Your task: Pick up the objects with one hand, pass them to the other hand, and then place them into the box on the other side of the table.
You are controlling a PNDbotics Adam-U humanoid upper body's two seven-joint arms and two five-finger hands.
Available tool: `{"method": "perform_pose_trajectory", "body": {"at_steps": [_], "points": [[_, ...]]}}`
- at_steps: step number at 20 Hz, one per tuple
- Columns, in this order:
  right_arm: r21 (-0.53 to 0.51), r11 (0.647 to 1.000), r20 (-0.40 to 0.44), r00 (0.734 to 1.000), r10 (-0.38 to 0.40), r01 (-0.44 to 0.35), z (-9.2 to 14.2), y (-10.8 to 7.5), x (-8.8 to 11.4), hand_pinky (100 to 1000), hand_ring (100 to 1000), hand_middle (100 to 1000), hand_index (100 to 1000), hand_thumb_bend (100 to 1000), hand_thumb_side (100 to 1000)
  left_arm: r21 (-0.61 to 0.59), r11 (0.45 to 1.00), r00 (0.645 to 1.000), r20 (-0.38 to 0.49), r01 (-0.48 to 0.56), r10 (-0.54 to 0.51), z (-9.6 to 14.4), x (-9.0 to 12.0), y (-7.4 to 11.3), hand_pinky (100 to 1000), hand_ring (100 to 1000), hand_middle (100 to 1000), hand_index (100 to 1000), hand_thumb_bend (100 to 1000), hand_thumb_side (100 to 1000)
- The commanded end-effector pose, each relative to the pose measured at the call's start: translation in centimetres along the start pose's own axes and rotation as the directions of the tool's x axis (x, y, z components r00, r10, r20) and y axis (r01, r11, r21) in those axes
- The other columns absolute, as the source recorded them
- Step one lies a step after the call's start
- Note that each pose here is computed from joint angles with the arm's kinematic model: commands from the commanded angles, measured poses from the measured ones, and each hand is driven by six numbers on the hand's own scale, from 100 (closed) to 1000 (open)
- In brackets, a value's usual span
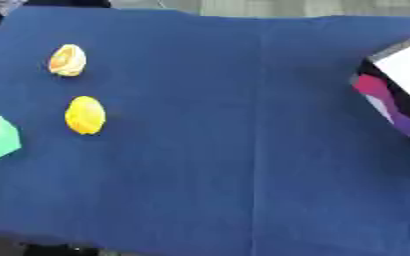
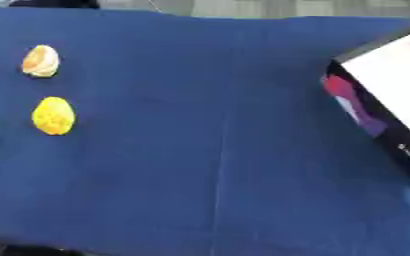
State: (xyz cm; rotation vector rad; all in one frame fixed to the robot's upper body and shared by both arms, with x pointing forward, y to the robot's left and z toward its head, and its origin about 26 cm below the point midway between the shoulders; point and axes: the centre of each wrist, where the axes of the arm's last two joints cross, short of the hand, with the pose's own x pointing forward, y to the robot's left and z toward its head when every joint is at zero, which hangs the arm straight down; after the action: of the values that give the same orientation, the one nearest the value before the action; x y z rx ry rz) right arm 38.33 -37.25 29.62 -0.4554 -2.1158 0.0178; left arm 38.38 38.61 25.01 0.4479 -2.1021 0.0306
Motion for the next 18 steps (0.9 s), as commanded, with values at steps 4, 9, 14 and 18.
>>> {"method": "perform_pose_trajectory", "body": {"at_steps": [4,9,14,18], "points": [[-0.011,1.0,0.035,0.999,0.027,-0.026,-0.3,-0.8,1.2,810,809,773,905,538,308,0.008,1.0,0.999,0.038,0.025,-0.026,-0.6,1.5,1.1,768,752,826,872,779,538],[-0.008,1.0,0.033,0.999,0.028,-0.028,-0.2,-0.8,1.2,809,807,772,905,538,307,0.005,1.0,0.999,0.037,0.028,-0.028,-0.7,1.5,1.0,766,752,825,871,781,536],[-0.007,1.0,0.03,0.999,0.031,-0.031,-0.1,-0.9,1.1,809,804,772,906,538,308,-0.024,0.997,0.997,0.014,0.071,-0.071,-0.6,1.6,1.2,773,754,806,865,748,533],[-0.008,0.999,0.025,0.999,0.048,-0.047,0.1,-1.2,1.0,809,802,771,906,539,307,-0.171,0.946,0.96,-0.008,0.276,-0.281,-1.4,3.5,2.4,799,776,791,847,770,449]]}}
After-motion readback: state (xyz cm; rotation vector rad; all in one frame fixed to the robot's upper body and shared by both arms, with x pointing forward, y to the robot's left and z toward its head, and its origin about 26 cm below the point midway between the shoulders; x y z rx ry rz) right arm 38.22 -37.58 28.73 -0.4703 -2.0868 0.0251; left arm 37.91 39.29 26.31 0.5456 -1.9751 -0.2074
